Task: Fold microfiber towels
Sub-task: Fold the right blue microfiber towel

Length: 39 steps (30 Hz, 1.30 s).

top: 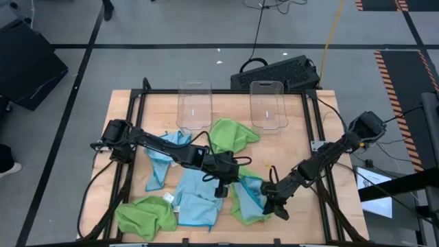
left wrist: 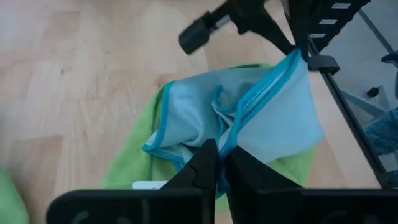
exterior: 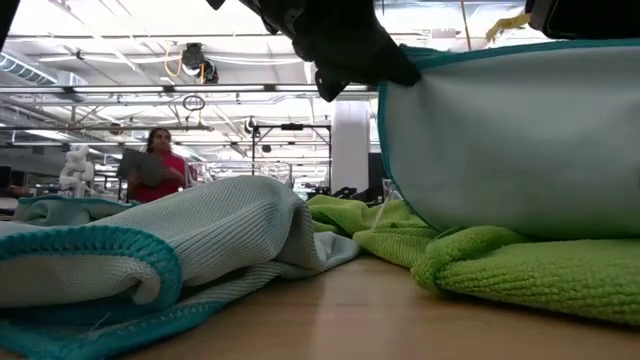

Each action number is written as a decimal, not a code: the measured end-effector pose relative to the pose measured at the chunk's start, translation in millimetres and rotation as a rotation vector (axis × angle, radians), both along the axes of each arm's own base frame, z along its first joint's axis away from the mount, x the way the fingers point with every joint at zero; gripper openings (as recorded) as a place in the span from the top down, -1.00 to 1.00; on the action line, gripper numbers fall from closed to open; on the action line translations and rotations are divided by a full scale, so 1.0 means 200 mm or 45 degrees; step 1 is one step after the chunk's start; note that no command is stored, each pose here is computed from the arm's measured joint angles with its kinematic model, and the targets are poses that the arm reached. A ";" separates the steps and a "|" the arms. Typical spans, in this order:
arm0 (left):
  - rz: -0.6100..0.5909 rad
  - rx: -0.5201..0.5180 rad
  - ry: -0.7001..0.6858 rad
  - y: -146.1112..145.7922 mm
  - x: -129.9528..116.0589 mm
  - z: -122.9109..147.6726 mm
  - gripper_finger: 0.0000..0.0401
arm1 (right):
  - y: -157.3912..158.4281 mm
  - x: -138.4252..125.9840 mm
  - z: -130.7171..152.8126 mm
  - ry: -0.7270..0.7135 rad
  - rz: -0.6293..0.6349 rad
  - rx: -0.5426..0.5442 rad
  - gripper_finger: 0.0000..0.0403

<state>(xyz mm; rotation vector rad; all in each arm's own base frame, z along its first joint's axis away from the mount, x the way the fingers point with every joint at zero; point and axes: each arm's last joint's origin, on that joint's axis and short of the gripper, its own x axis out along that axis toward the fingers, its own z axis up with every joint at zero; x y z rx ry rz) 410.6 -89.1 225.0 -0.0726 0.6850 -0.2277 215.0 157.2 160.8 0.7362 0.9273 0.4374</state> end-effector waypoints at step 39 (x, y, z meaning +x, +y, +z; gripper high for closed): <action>0.022 0.013 -0.092 0.02 0.03 0.02 0.85 | -0.50 -0.01 0.08 0.500 -0.776 0.117 -0.11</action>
